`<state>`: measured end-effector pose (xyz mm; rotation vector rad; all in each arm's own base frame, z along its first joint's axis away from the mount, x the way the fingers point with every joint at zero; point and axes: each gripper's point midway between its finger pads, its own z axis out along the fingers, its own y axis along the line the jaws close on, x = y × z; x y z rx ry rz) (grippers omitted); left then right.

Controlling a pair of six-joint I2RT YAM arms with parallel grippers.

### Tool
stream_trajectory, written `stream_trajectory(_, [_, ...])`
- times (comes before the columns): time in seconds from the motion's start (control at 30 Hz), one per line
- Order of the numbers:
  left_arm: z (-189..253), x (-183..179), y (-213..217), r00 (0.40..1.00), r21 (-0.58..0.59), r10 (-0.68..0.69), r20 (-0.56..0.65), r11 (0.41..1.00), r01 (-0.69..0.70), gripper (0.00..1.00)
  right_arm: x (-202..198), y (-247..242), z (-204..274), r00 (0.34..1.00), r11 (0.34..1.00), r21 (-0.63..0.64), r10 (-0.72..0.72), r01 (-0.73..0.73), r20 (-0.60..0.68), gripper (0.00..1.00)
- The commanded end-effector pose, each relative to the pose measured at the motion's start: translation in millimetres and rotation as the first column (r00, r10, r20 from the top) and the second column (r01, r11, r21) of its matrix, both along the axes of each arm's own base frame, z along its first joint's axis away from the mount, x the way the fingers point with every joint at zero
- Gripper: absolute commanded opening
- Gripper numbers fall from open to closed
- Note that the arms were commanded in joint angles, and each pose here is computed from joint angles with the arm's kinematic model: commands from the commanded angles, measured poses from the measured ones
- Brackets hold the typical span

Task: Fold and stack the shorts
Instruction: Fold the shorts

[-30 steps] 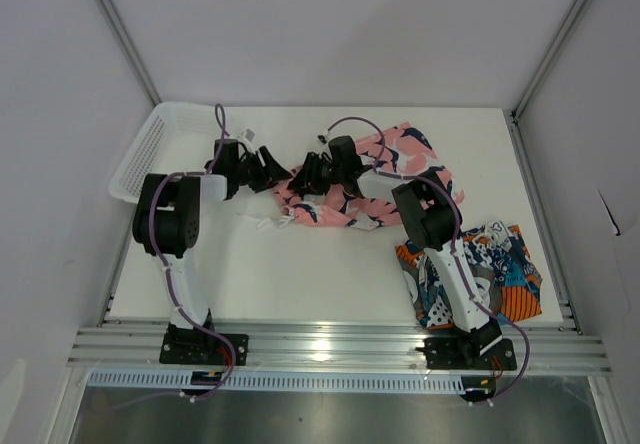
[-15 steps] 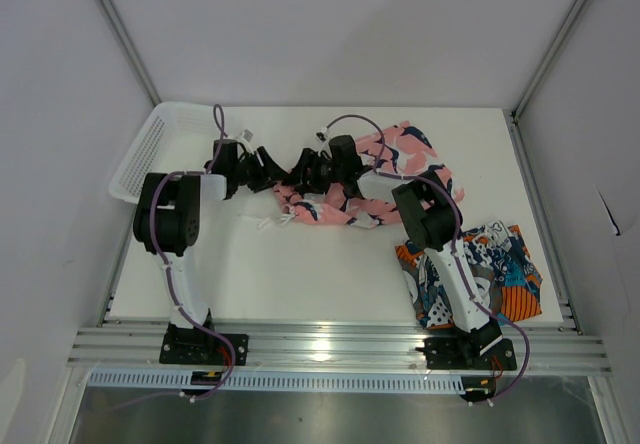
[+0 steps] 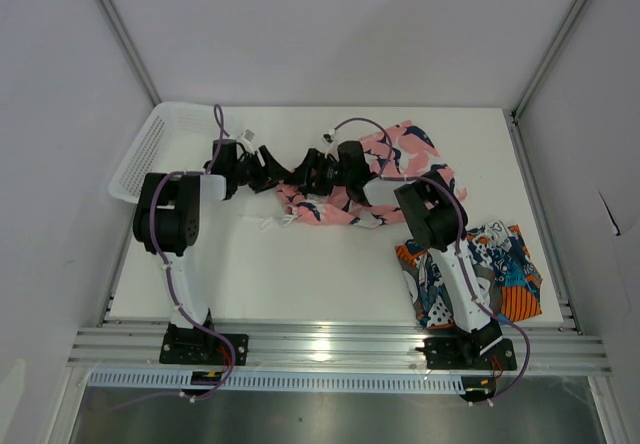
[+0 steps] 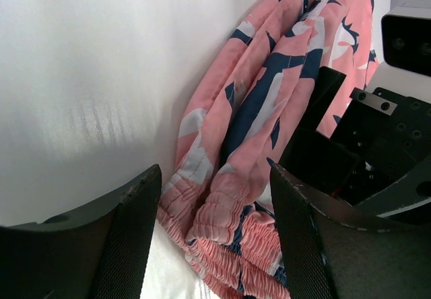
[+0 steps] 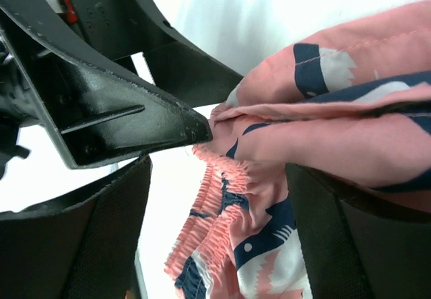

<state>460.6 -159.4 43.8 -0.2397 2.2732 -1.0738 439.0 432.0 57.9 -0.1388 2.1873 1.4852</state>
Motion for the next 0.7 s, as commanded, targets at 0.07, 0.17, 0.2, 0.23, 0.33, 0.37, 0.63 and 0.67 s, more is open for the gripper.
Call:
stream_trajectory(0.07, [7, -3, -6, 0.999, -0.046, -0.042, 0.024, 0.998, 0.043, 0.69, 12, -10, 43, 0.999, 0.989, 0.146, -0.037, 0.032, 0.032, 0.82])
stream_trajectory(0.17, [7, -4, -5, 0.999, -0.066, -0.046, 0.02, 0.997, 0.047, 0.69, 16, -18, 51, 0.998, 0.984, 0.171, -0.062, 0.055, 0.031, 0.79])
stream_trajectory(0.2, [10, -3, -6, 0.998, -0.076, -0.048, 0.032, 0.996, 0.051, 0.69, 18, -22, 54, 0.997, 0.981, 0.18, -0.074, 0.069, 0.024, 0.77])
stream_trajectory(0.23, [9, -3, -6, 0.998, -0.078, -0.049, 0.033, 0.996, 0.052, 0.69, 19, -22, 56, 0.997, 0.979, 0.189, -0.076, 0.07, 0.025, 0.75])
stream_trajectory(0.33, [10, -4, -6, 0.998, -0.077, -0.055, 0.04, 0.995, 0.058, 0.69, 25, -23, 56, 0.997, 0.975, 0.209, -0.081, 0.078, 0.005, 0.74])
stream_trajectory(0.37, [10, -4, -7, 0.998, -0.077, -0.057, 0.041, 0.995, 0.06, 0.69, 26, -23, 55, 0.997, 0.973, 0.215, -0.079, 0.078, -0.005, 0.74])
stream_trajectory(0.63, [7, -6, -13, 0.996, -0.019, -0.083, 0.039, 0.996, 0.084, 0.68, 35, -17, 53, 0.997, 0.965, 0.252, -0.065, 0.075, -0.047, 0.76])
stream_trajectory(0.67, [6, -6, -14, 0.996, -0.022, -0.083, 0.036, 0.996, 0.084, 0.68, 36, -17, 51, 0.997, 0.965, 0.25, -0.067, 0.077, -0.049, 0.76])
